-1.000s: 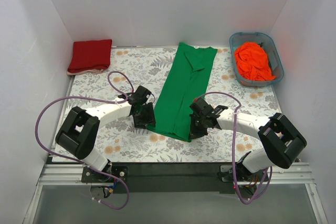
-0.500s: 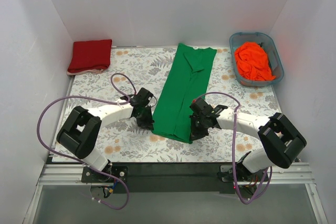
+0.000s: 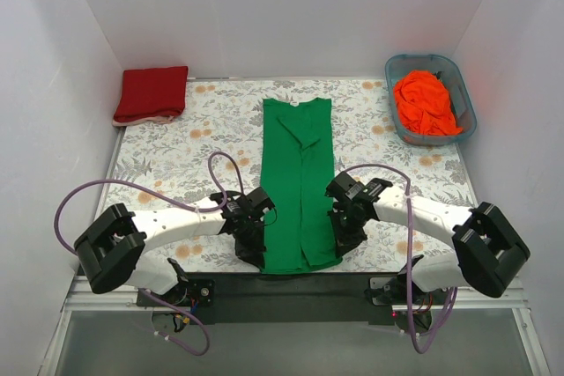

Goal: Fold and stack the t-shirts
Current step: Fold the tshirt

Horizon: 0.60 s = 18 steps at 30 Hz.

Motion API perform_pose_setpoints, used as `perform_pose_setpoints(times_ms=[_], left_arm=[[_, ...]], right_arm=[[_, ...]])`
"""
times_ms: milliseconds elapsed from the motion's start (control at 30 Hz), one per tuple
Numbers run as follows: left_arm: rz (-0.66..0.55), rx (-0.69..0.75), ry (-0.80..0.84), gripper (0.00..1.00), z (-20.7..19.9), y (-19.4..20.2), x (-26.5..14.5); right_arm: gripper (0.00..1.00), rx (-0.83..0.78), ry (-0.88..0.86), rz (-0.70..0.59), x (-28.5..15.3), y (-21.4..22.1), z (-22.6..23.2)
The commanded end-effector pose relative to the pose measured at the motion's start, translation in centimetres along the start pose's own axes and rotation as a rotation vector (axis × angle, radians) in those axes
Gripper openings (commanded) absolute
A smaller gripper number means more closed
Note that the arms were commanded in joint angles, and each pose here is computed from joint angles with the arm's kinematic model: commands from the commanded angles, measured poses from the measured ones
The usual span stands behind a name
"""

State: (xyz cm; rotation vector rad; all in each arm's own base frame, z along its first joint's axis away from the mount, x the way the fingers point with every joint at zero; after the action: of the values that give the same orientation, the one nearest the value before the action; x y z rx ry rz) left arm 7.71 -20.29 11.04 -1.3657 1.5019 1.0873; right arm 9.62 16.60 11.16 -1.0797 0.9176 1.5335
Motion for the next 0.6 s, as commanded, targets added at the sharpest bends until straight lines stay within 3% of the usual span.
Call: perform_pose_setpoints(times_ms=[0,200,467,567], left_arm=[[0.054,-0.057,0.032,0.00,-1.1,1.1,-1.0],[-0.074,-0.063,0.058,0.00,-3.1,-1.7,-3.3],[-0.346,-0.184,0.057,0.00,-1.3,-9.7,-5.6],[-0.436,-0.182,0.058,0.00,-1.2,-12.5,-5.3]], right_arm=[[0.01,-0.025,0.017,0.062,-0.9,1.8,-0.8],[0.01,-0.050,0.043,-0.031,-2.5,-0.9,-0.4],[0.01,-0.064,0.124,-0.252,-6.2,-9.0,0.1],[0.01,-0.073,0.141,-0.279,-6.7,-11.5,-0.2]])
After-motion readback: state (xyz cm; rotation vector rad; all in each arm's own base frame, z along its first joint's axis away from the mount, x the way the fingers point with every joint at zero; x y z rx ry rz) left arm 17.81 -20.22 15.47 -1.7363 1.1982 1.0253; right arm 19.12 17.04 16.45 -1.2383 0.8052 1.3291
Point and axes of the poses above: each gripper's point midway between its finger pads, its own x axis out along the fingers, its own z axis along the line the jaws close on, y = z × x, the point moved 8 cm from there along -x, back along the fingers, and after that the axes turned 3 degrees about x, right-handed, at the moved point
